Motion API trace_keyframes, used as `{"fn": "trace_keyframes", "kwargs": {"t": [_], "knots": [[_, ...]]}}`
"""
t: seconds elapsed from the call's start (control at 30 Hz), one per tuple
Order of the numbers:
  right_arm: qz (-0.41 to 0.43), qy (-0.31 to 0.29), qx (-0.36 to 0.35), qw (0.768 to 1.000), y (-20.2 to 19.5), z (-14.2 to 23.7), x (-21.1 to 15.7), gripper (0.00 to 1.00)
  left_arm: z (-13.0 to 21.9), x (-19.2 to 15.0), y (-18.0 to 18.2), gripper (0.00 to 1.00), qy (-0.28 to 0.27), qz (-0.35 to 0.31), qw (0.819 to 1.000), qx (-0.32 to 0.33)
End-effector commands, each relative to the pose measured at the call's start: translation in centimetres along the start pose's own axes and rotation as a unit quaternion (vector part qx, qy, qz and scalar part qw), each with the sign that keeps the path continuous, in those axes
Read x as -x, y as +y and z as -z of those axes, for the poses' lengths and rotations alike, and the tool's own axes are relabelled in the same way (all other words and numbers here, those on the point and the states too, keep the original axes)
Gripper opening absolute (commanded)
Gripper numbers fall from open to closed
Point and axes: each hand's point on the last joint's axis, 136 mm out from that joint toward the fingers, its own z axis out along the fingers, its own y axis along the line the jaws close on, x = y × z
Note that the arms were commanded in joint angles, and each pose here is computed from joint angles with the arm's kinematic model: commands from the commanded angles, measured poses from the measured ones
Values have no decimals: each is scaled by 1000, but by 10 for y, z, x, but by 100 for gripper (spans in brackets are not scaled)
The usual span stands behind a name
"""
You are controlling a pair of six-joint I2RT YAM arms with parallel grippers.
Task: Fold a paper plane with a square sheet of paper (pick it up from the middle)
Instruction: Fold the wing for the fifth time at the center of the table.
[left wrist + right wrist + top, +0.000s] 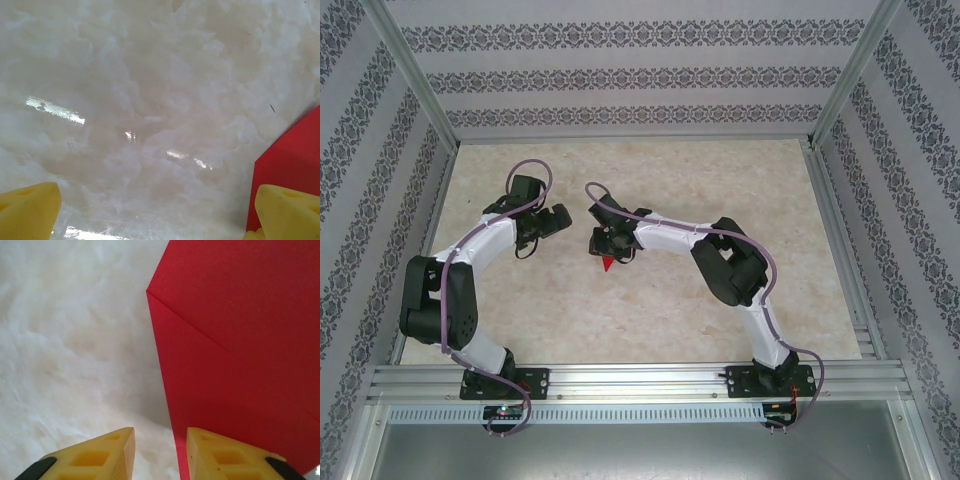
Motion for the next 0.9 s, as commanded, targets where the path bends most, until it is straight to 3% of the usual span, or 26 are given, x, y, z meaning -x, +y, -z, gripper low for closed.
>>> {"fn": "trace_keyframes", "kwargs": {"t": [0.0, 0.17, 0.3, 0.53, 0.77, 0.87], "knots": [[76, 65, -25, 995, -24, 4, -31, 34, 9, 13, -8, 100, -27, 10, 999, -26], [190, 145, -66, 969, -76, 33, -74, 34, 11, 13, -11, 100, -28, 11, 999, -33], [214, 150, -94, 961, -113, 68, -71, 34, 12, 11, -15, 100, -23, 14, 998, -48], [152, 7, -54, 987, -79, 114, -21, 40, 13, 5, -26, 100, -4, 5, 997, -80], [-26, -98, -28, 994, -59, 110, 4, 40, 12, -3, -37, 100, 13, -3, 993, -114], [-58, -106, -8, 993, -47, 97, 5, 40, 11, -4, -42, 100, 20, -6, 992, -125]]}}
